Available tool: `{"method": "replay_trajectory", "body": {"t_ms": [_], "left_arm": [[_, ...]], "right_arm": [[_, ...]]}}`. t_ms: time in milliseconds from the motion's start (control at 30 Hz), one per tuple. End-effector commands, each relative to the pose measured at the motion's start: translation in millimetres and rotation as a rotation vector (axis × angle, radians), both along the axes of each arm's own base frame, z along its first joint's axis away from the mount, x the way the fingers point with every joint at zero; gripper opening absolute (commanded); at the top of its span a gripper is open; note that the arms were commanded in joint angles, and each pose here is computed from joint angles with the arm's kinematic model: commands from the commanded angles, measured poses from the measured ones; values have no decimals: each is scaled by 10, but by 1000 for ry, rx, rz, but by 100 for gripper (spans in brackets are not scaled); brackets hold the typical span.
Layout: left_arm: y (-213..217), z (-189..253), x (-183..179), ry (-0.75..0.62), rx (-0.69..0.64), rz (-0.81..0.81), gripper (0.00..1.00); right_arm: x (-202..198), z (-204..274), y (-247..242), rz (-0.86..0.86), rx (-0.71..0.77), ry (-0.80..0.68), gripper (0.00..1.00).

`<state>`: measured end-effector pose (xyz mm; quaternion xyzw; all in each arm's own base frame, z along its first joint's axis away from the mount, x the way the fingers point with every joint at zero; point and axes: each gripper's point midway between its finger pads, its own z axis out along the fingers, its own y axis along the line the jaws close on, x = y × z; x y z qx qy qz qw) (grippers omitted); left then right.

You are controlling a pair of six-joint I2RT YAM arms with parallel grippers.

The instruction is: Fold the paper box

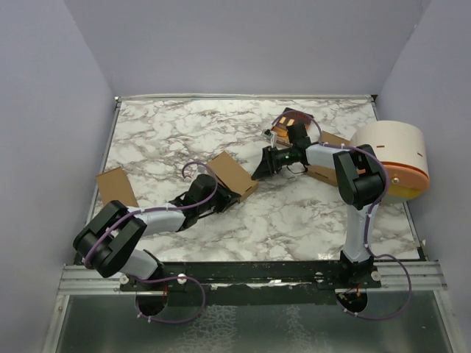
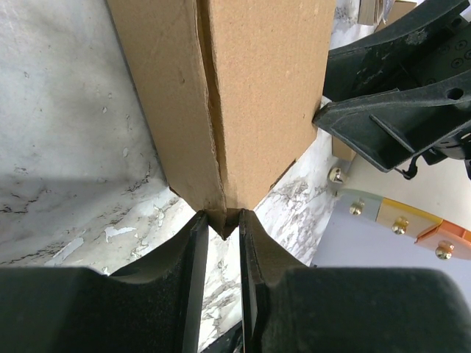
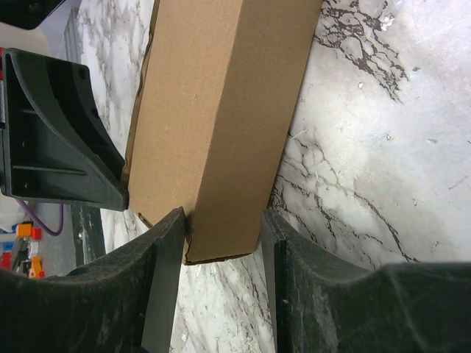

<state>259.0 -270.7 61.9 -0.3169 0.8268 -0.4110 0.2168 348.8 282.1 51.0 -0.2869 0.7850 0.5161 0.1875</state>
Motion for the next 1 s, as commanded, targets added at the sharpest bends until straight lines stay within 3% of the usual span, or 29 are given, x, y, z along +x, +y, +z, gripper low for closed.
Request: {"method": "replay_trajectory", "body": {"t_ms": [0,133,333,500,667,800,900,967], "left_arm": [[-91,211,112,-66,-62,17,0],[-82,241,108,-75,-70,19,0],[-61,270,90,-86,-62,14,41],[-55,268,84,-82,-72,21,46],[-69,236,99,-71,-64,20,40],[-103,207,96,-65,-61,3,25],[-105,185,88,-66,-65,-2,5],[-111,194,84,-71,-69,-6,0]], "right_arm": [[-51,-317,-38,-8,-83,18,44],[-49,-311,-35,-6,-81,17,44],[-53,-301,-33,-4,-78,16,45],[-51,-307,-34,-5,-80,18,45],[-52,-311,-36,-5,-81,17,45],[-51,-314,-35,-5,-81,17,45],[-50,-319,-35,-5,-82,18,45],[-50,-317,-37,-6,-81,19,45]]}}
